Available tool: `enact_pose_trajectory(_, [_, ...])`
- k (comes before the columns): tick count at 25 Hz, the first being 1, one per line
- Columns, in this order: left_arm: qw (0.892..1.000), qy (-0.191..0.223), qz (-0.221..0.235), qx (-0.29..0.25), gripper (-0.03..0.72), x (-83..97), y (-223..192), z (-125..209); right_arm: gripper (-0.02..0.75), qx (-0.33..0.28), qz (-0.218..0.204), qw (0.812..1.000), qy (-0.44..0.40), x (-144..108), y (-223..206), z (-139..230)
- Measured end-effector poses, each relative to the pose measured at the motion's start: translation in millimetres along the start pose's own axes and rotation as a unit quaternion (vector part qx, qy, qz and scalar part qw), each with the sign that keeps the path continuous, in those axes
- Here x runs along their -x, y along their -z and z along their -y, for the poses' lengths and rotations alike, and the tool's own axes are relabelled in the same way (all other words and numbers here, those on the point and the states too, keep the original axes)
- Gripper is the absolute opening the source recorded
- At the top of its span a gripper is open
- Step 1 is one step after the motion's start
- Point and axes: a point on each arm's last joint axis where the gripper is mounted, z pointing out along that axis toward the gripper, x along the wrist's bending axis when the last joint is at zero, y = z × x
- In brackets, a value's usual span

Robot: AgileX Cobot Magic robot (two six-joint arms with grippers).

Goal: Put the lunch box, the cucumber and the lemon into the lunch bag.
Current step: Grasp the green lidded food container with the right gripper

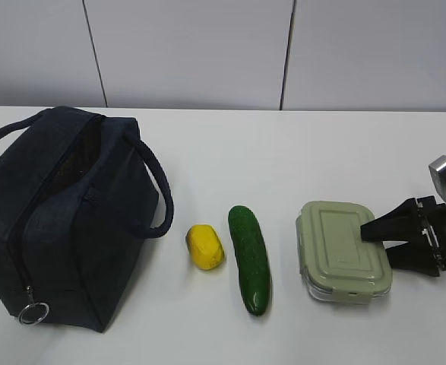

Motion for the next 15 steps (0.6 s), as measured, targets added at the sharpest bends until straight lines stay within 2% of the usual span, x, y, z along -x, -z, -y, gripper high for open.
enact_pose_trajectory(15, [1.0, 0.0, 0.0, 0.0, 0.239, 0.0, 0.0, 0.0, 0.624, 0.005, -0.005, 1.0, 0.013, -3.6, -5.1, -1.9])
